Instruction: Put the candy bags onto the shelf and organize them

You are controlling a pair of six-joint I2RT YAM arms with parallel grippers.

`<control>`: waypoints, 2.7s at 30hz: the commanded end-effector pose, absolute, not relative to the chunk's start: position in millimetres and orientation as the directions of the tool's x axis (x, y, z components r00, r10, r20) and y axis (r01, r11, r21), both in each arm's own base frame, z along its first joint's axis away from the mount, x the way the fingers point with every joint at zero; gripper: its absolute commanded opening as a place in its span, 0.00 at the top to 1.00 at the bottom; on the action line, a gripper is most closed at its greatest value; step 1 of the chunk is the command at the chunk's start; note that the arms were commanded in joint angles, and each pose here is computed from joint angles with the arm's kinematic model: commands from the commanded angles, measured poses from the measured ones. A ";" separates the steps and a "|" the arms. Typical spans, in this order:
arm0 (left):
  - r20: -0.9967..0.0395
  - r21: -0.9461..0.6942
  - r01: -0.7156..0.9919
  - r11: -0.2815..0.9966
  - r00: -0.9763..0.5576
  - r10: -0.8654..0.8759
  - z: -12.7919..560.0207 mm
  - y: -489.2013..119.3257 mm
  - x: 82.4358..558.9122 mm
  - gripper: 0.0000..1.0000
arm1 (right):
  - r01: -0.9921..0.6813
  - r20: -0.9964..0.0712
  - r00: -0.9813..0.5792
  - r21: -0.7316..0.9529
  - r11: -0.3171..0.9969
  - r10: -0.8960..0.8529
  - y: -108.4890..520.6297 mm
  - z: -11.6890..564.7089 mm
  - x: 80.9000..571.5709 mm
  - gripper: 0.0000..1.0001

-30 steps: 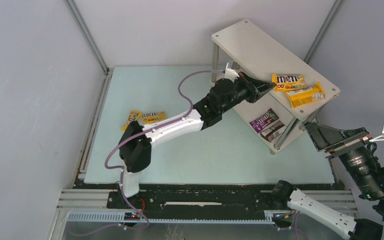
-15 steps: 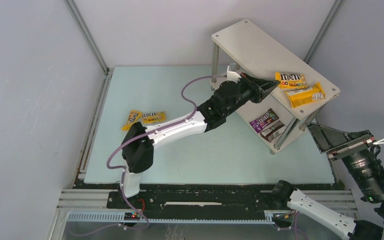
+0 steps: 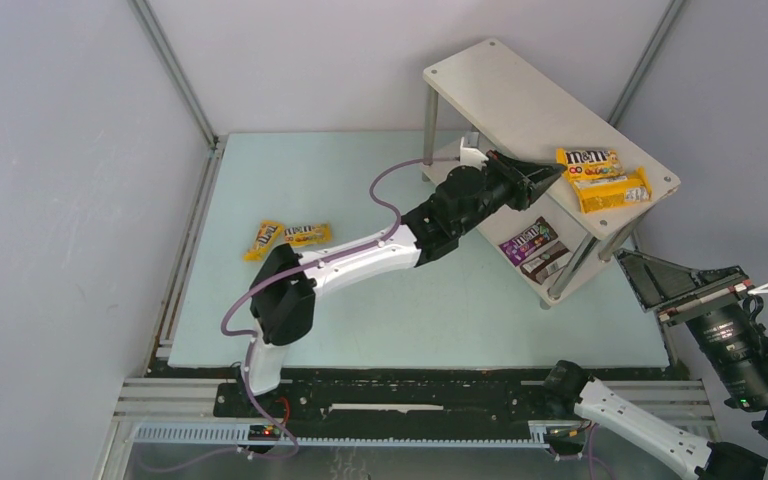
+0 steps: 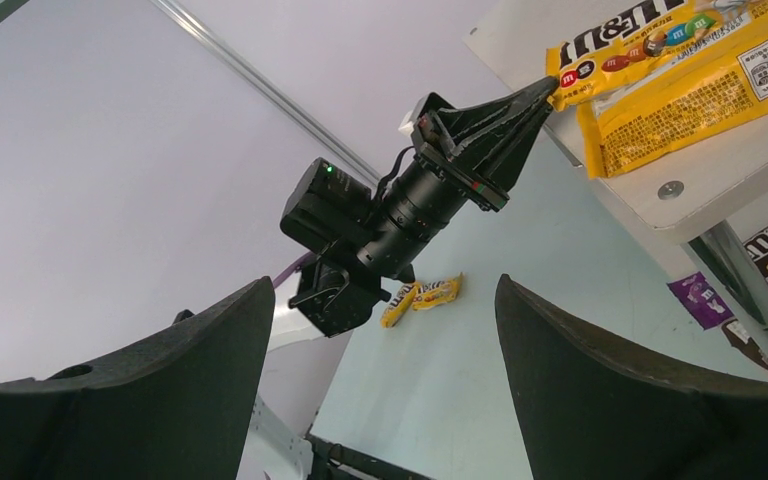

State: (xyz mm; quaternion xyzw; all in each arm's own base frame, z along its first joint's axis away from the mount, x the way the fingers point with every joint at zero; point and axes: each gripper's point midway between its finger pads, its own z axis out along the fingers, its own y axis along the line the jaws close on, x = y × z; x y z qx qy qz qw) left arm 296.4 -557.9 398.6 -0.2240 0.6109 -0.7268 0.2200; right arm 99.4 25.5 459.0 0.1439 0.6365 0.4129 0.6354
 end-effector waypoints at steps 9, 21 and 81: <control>0.047 -0.978 0.086 -0.190 -0.795 -0.604 419.0 -544.1 293.4 0.71 | -0.347 -0.671 -0.144 0.722 0.598 0.727 20.6 462.4 94.4 0.10; -0.137 -0.963 0.249 -0.107 -0.786 -0.603 439.5 -486.7 278.0 0.45 | -0.343 -0.674 -0.145 0.721 0.602 0.725 20.3 460.8 94.2 0.10; -0.986 -0.121 0.728 0.675 -0.008 -0.168 406.9 -227.3 191.3 0.00 | 0.238 -0.755 -0.128 0.606 0.759 0.643 -31.5 409.4 262.9 0.11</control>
